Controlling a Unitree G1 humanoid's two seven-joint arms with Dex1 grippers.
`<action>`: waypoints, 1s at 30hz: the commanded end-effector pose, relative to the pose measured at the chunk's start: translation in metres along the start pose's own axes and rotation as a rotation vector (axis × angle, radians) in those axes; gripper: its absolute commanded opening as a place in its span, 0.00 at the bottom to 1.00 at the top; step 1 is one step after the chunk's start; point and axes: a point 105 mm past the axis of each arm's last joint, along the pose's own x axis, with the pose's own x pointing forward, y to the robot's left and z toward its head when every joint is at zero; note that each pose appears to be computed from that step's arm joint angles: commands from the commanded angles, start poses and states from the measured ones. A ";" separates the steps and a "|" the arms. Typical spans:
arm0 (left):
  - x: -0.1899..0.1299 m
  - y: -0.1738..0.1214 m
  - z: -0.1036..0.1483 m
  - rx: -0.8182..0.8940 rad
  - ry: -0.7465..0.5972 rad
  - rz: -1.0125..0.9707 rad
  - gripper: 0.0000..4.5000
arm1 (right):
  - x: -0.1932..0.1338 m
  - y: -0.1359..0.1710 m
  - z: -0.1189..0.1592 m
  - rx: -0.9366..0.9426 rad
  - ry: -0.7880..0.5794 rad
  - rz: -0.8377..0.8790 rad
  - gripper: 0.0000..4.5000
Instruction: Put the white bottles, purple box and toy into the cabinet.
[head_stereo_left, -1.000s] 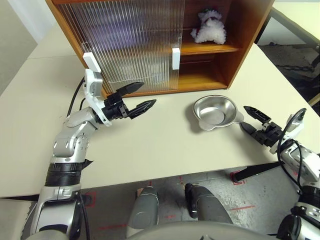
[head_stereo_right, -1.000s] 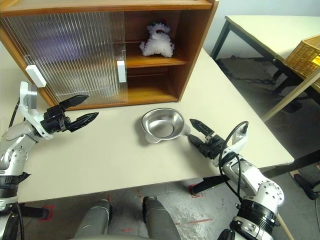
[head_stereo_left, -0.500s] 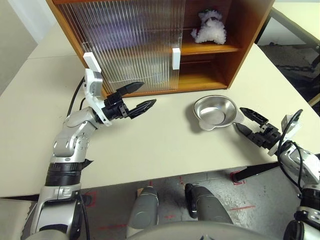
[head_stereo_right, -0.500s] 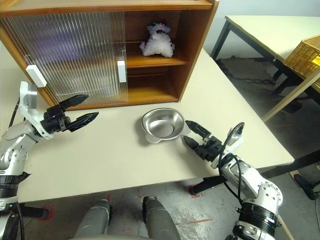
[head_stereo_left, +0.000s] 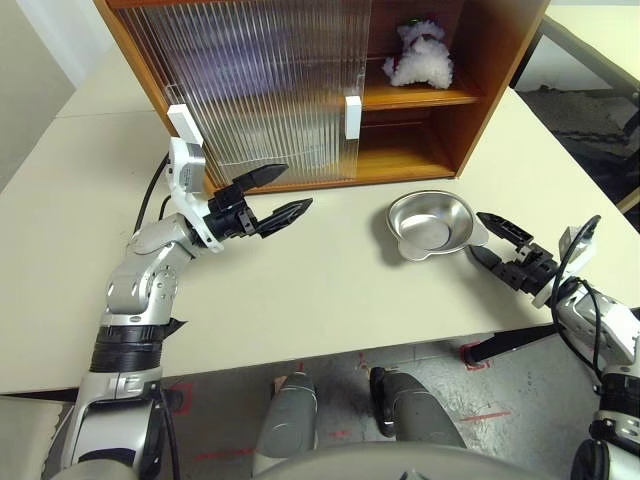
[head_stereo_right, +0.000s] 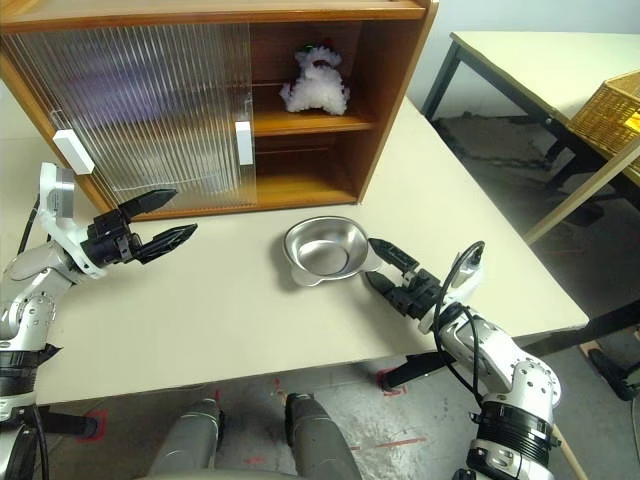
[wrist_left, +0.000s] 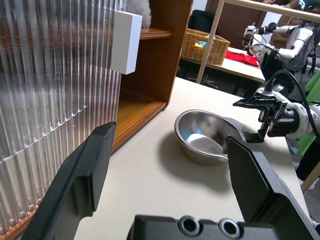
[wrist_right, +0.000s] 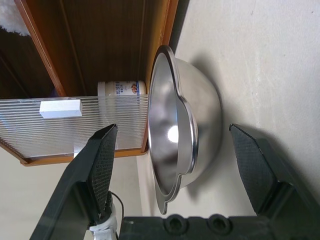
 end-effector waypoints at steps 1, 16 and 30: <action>-0.002 0.001 -0.001 0.012 0.012 0.004 1.00 | 0.000 -0.002 0.000 0.010 0.008 -0.002 0.91; -0.004 0.005 -0.004 0.015 0.010 0.014 1.00 | -0.002 -0.004 0.009 0.008 -0.017 -0.021 0.01; -0.003 0.008 -0.004 0.023 0.015 0.005 1.00 | 0.008 0.035 0.013 0.108 -0.077 0.178 0.01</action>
